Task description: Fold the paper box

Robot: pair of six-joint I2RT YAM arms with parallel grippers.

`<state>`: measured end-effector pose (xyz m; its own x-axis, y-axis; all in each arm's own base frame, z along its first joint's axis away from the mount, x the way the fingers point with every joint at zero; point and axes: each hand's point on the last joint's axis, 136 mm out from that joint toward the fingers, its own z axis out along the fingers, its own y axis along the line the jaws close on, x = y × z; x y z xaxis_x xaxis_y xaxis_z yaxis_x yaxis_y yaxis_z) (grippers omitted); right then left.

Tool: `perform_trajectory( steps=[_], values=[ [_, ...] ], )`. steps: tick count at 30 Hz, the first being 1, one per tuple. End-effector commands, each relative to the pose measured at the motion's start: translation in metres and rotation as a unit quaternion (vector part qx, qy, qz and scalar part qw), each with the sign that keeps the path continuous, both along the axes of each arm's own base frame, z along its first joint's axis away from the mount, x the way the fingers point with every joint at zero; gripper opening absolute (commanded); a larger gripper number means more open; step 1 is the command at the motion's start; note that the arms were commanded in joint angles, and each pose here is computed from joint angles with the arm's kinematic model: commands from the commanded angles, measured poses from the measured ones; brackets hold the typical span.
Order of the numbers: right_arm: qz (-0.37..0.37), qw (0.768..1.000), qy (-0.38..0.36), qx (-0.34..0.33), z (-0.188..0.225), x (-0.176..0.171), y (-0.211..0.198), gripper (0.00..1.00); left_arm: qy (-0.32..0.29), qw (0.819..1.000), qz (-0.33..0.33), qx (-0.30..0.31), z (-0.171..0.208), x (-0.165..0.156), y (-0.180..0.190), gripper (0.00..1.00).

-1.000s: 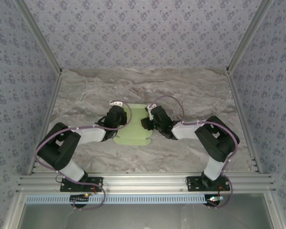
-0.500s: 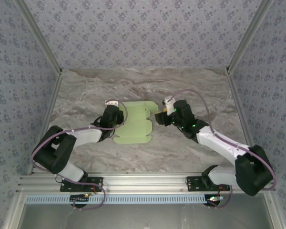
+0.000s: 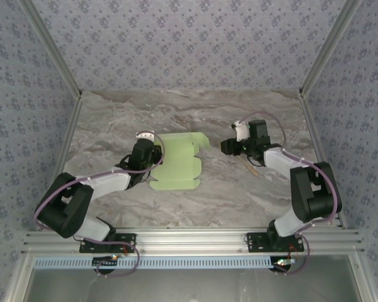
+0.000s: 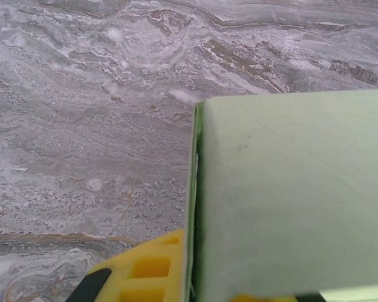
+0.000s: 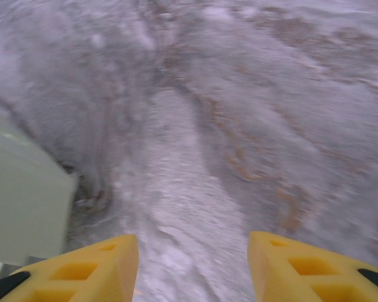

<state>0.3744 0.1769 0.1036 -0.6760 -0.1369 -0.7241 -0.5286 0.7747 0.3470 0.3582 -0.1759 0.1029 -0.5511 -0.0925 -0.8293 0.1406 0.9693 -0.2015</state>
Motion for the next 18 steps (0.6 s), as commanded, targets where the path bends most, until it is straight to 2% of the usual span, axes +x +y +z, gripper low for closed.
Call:
perform_trajectory(
  steps=[1, 11, 18],
  values=[
    [0.102, 0.993, -0.04, 0.033, 0.026, -0.006, 0.04, 0.51, -0.001, 1.0, -0.002, -0.012, 0.006, 0.002, -0.002, 0.05],
    [0.176, 0.982, -0.051, 0.054, 0.033, -0.025, 0.067, 0.5, 0.005, 1.0, -0.012, -0.014, 0.003, 0.004, -0.007, 0.05],
    [0.198, 0.977, -0.059, 0.052, 0.035, -0.028, 0.082, 0.41, 0.006, 1.0, -0.019, -0.018, 0.003, 0.004, -0.01, 0.05]
  ],
)
